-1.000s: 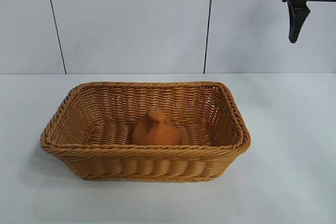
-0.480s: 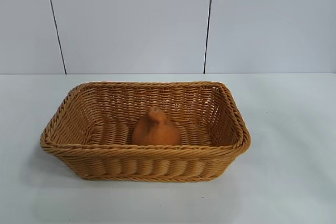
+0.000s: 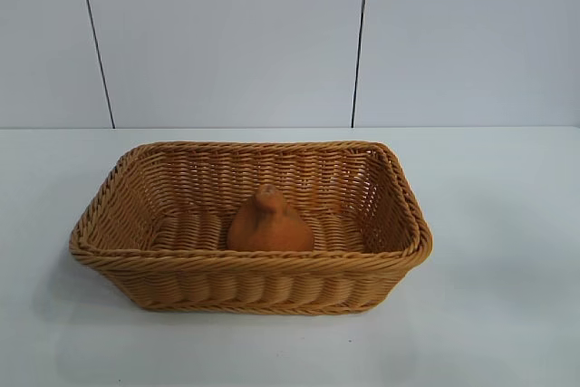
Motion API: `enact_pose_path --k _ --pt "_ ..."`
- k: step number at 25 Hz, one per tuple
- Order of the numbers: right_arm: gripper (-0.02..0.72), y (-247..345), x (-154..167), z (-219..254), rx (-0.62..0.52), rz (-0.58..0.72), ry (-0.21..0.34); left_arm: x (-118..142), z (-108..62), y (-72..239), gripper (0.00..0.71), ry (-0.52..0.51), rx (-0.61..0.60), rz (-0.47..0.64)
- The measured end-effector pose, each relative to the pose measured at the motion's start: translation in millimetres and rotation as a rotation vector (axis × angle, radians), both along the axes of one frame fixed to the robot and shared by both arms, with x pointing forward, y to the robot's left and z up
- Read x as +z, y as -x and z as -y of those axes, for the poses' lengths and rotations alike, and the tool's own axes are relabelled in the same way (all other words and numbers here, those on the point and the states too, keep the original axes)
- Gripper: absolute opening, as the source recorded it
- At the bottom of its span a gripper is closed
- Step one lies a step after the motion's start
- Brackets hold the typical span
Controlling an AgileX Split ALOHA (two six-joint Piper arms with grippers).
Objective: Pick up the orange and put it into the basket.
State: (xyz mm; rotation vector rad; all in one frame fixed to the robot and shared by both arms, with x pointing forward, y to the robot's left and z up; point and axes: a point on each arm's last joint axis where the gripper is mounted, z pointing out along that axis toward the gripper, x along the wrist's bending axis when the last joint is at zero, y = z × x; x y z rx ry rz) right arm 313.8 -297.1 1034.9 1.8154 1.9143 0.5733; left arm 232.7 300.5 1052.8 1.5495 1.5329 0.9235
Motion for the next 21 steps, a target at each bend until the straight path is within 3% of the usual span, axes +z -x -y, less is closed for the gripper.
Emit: enact_pose_path --k 5,12,21 --pt "0.611 35.6 13.3 2.4 0.001 0.246 -0.016 0.0 0.0 0.0 0.549 0.000 0.000 0.000" --pt "0.611 69.9 18.0 4.7 0.001 0.469 -0.031 -0.1 0.0 0.0 0.549 0.000 0.000 -0.001" --pt "0.611 78.1 17.9 5.2 0.002 0.520 -0.034 -0.1 0.0 0.0 0.549 0.000 0.000 -0.001"
